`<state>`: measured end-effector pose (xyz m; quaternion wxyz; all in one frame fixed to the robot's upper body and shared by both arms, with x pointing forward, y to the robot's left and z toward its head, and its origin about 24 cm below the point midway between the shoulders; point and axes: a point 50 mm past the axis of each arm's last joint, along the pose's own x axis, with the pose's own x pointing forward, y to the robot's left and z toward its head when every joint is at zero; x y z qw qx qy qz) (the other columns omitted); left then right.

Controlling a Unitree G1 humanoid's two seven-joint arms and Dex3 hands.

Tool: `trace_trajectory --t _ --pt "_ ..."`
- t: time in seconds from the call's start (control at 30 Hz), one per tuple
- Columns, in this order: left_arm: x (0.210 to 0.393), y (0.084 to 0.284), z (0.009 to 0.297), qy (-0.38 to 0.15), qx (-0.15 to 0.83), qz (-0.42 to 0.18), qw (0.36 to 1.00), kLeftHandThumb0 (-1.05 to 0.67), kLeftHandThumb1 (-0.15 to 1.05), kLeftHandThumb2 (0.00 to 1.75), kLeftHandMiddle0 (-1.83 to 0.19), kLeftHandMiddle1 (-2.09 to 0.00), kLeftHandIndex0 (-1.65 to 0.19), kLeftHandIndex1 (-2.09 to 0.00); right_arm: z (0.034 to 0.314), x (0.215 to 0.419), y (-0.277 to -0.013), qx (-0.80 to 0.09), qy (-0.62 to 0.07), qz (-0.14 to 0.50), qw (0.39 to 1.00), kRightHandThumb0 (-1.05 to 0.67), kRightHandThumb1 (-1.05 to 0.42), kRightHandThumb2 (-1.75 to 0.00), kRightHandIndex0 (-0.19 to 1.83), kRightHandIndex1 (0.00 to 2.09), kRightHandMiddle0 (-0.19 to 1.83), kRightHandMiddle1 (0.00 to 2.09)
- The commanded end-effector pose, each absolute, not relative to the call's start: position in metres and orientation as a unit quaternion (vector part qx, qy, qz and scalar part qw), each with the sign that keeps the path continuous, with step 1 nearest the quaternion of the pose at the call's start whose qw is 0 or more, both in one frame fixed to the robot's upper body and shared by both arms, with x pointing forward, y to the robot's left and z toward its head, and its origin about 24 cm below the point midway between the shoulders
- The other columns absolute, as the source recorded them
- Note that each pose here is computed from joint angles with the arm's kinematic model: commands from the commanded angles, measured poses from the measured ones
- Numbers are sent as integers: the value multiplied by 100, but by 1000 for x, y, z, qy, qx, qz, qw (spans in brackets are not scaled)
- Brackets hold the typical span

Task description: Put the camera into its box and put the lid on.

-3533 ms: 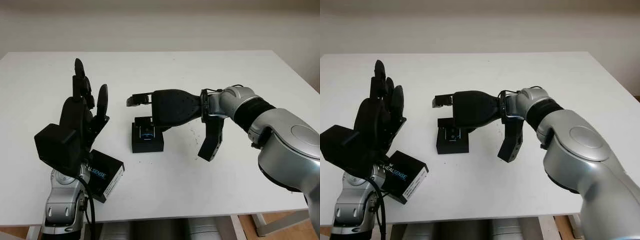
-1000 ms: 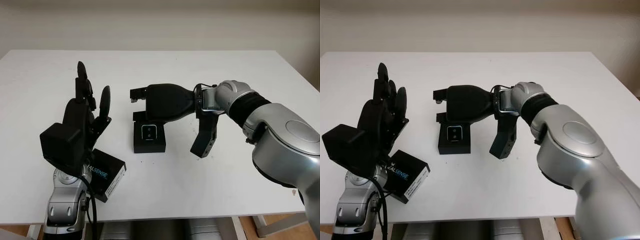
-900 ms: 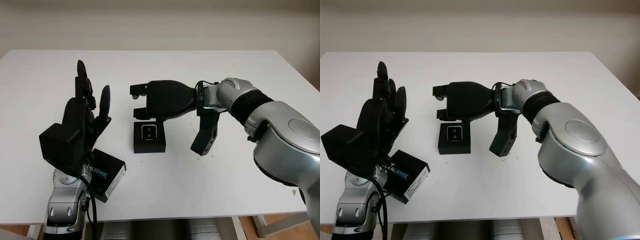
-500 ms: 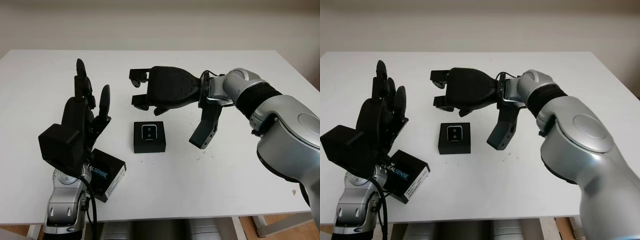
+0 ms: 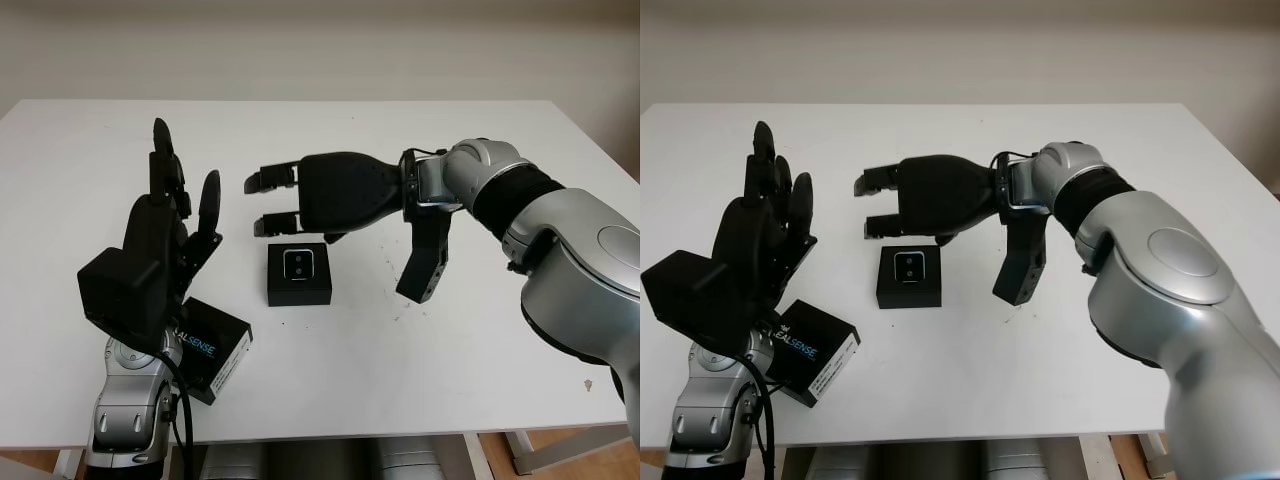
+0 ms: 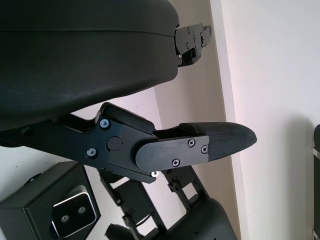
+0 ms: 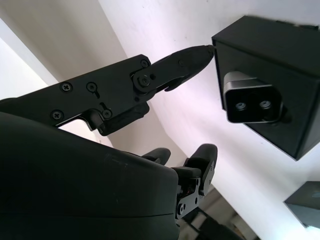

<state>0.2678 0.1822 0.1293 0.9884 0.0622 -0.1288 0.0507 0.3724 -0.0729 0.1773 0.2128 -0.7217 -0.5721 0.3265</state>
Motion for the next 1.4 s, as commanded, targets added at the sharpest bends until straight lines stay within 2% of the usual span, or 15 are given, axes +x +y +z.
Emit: trace_trajectory --t 0.0,0.17,0.2,0.23,0.3,0.5,0.63,0.7,0.73,0.77,0.87,1.0,1.2,1.27,1.37 --pt "269 182 134 -139 64 50 987 -76 105 57 19 0 19 0 184 372 -74 -715 -589 314 209 -59 -88 -6 21 25 15 45" --pt "269 180 134 -134 60 55 988 -75 105 56 19 0 19 0 178 368 -73 -681 -634 304 206 -55 -90 -6 26 30 24 48" --pt "269 180 134 -137 61 54 987 -75 105 56 19 0 19 0 178 367 -73 -678 -637 305 204 -55 -91 -6 21 38 23 49" --pt "269 180 134 -138 64 52 987 -74 105 56 19 0 19 0 177 367 -72 -676 -640 305 203 -55 -92 -6 12 54 22 51" --pt "269 180 134 -138 66 53 987 -74 105 57 19 0 19 0 176 366 -72 -673 -641 309 200 -55 -92 -6 4 68 22 54" --pt "269 180 135 -134 66 53 987 -77 105 57 19 0 19 0 176 362 -72 -653 -648 325 220 -55 -92 -5 2 70 29 63" --pt "270 180 135 -139 64 56 987 -76 105 55 19 0 19 0 178 360 -72 -640 -656 327 230 -55 -95 -5 2 79 29 84" --pt "270 180 135 -137 61 57 987 -75 105 55 19 0 19 0 178 361 -73 -651 -635 334 249 -56 -94 -5 0 81 26 90" --pt "270 180 135 -137 61 56 987 -76 105 55 19 0 19 0 179 363 -74 -662 -614 336 268 -54 -92 -4 0 82 24 90" --pt "270 179 135 -138 63 55 987 -75 105 56 19 0 19 0 179 365 -74 -672 -580 341 310 -62 -91 -4 2 82 24 90" --pt "270 179 135 -132 61 55 988 -78 105 55 19 0 19 0 183 373 -75 -678 -463 354 447 -73 -87 -5 9 70 28 83" --pt "269 178 136 -129 59 56 988 -78 105 54 19 0 19 0 192 382 -78 -634 -366 346 587 -70 -87 -5 15 70 34 79" --pt "267 178 135 -132 56 57 988 -76 105 54 19 0 19 0 192 394 -87 -577 -258 338 697 -72 -86 -5 17 78 39 82" --pt "267 178 135 -132 56 57 988 -74 105 56 19 0 19 0 188 396 -90 -568 -228 329 720 -71 -85 -5 8 97 37 96" --pt "267 178 134 -129 52 60 988 -75 105 56 19 0 19 0 181 398 -93 -551 -198 311 749 -73 -86 -6 4 103 35 101"
